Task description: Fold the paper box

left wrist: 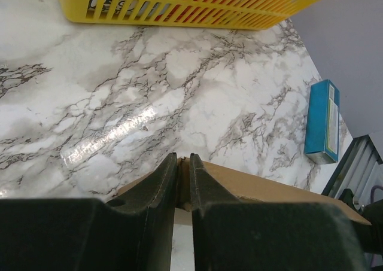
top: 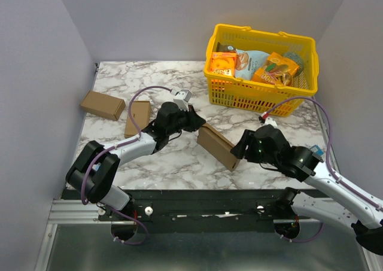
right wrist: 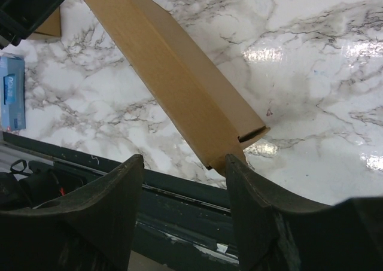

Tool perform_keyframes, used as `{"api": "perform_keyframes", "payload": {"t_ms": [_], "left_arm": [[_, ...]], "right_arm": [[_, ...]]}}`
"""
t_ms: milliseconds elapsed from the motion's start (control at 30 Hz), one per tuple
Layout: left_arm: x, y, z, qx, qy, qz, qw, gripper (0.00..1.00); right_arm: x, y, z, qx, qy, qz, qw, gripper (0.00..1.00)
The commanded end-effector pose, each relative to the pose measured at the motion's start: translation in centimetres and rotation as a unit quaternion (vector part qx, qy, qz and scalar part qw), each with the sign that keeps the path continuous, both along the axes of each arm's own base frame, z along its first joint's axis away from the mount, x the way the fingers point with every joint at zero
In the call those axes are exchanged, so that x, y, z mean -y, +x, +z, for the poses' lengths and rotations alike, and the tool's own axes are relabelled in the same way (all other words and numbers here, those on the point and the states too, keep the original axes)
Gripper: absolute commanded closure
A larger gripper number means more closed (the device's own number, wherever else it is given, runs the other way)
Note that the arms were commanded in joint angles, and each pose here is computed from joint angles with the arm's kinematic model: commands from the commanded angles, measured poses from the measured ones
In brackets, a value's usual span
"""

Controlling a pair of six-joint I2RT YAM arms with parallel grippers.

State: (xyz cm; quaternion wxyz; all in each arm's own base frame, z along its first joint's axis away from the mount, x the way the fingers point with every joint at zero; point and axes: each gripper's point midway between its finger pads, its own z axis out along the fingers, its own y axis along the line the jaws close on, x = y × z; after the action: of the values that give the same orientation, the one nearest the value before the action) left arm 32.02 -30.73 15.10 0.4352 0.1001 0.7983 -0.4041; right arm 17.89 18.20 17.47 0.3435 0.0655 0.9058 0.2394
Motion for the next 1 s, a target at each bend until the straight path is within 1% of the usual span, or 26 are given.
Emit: {"api": "perform_keyframes", "payload": {"t_ms": [0,200,600,800,967], "left_arm": [[-1.4,-2.6,-6.0,-0.076,0.083,-0.011,0.994,0.79],[-1.4,-2.6,-5.8,-0.075,0.085,-0.009,0.994,0.79],[-1.3,-2.6,-5.6,-0.074,0.085,-0.012,0.994,0.79],[-1.3,-2.8,-5.4,-0.070,0.085,-0.014,0.994,0.79],[-1.3,-2.9,-5.6,-0.071,0.088,-0.017,0.993,0.79]], "right_arm": [[-0.7,-0.2,-0.7,-0.017,0.014,0.005,1.000,0.39],[0.7,-0.5,-1.6,-0.026,-0.021,-0.009,0.999,0.39],[1.8,-0.6,-3.2,-0.032,-0.042,-0.027,0.998,0.40],[2.0,-0.2,-2.5,-0.017,-0.036,-0.038,0.999,0.44],[2.0,0.2,-1.4,-0.002,-0.033,-0.035,0.999,0.44]]}}
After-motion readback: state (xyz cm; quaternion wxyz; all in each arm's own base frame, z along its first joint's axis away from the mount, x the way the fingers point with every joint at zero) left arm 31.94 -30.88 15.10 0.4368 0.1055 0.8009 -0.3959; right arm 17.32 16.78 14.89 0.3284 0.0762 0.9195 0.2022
